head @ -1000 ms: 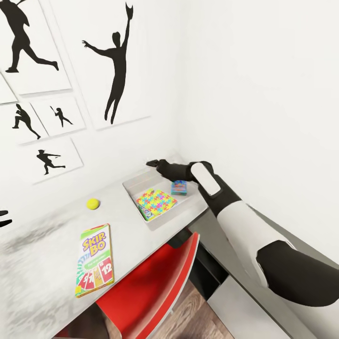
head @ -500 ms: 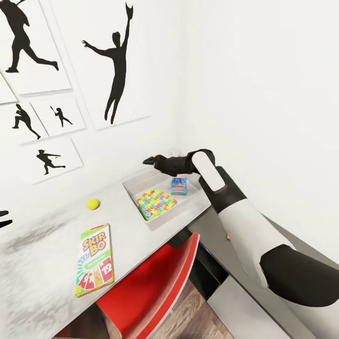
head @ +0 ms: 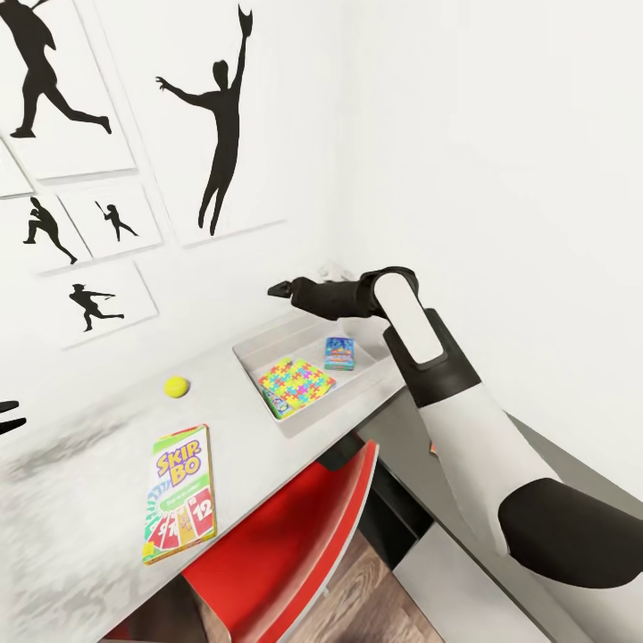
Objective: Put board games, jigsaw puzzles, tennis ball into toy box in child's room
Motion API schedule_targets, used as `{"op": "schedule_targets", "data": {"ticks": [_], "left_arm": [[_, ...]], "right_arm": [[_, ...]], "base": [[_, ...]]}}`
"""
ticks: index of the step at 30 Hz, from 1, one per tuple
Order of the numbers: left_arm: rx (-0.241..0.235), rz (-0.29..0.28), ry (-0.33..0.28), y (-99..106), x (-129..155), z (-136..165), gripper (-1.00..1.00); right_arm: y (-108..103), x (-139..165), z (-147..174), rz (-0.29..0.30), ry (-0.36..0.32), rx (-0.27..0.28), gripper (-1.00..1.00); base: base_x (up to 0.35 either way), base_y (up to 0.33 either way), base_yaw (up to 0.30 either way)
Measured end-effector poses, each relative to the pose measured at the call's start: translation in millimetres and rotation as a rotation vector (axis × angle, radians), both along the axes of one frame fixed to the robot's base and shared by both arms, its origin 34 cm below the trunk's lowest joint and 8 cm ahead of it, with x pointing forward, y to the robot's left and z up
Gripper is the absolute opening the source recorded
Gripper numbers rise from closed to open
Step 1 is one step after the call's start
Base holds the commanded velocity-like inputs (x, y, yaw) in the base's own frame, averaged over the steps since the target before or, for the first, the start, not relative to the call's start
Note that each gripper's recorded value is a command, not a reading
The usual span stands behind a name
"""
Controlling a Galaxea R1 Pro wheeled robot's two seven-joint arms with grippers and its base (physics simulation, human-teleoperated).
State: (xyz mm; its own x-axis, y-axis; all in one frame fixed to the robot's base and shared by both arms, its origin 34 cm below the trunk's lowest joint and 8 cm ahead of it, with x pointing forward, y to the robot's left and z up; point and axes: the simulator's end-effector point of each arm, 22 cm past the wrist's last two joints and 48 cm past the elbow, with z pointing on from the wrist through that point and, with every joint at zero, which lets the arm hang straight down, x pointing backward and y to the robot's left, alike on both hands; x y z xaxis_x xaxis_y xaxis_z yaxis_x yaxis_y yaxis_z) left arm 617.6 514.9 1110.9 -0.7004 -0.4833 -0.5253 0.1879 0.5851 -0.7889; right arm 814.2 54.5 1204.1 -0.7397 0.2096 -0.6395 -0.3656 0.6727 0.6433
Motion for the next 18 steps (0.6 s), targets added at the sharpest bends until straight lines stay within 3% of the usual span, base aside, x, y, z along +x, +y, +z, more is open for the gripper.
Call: {"op": "schedule_targets", "data": {"ticks": [18], "left_arm": [[0.006, 0.002, -0.002, 2.7, -0.1, 1.9, 1.00]], "right_arm": [[-0.7, 0.5, -5.8, -0.007, 0.008, -0.005, 1.00]], "base": [[-0.081, 0.058, 0.000]]}}
